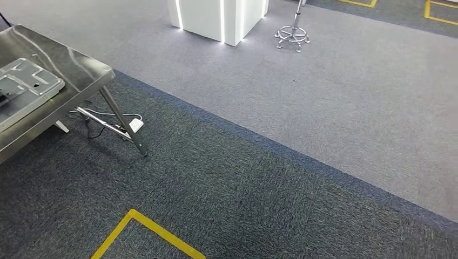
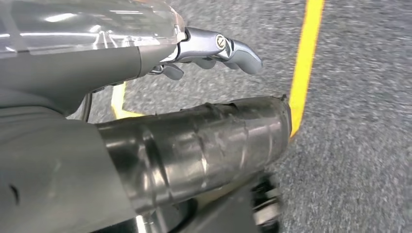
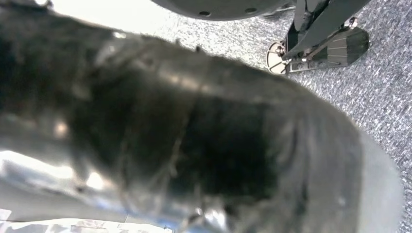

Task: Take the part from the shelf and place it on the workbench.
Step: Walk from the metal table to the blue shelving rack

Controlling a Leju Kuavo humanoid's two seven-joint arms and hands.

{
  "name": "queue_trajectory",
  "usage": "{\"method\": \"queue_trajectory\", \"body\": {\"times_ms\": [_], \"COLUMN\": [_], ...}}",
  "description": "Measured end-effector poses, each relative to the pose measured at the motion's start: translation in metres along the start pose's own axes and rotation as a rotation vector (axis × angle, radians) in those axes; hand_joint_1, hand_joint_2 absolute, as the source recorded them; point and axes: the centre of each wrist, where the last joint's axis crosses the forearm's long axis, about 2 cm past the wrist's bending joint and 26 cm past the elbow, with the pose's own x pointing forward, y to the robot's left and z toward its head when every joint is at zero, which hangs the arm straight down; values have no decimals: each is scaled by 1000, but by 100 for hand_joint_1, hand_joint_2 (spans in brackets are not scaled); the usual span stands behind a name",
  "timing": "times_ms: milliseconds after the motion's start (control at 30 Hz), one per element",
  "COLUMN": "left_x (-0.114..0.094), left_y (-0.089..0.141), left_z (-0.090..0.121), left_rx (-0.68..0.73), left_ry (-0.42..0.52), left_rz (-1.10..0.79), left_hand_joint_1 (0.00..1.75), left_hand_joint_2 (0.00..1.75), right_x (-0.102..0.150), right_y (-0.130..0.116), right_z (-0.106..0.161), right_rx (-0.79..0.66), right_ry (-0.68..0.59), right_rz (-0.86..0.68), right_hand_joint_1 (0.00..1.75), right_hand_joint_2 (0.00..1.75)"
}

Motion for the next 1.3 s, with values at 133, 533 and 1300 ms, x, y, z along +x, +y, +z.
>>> {"method": "queue_trajectory", "body": {"times_ms": [133,533,1300], "left_x": [0,-4,-7], "left_y": [0,1,2], "left_z": [0,2,3], "left_rx": [5,16,12], "left_ry": [-9,-6,-10], "left_rz": [10,20,21], "left_hand_joint_1": [0,0,0], "left_hand_joint_2": [0,0,0], "right_x": [0,-6,-9], "right_y": [1,3,8], "right_z": [1,3,6], "right_rx": [11,24,37], "right_ry": [-17,17,13], "right_rz": [27,61,67], "right_hand_joint_1": [0,0,0], "right_hand_joint_2": [0,0,0]}}
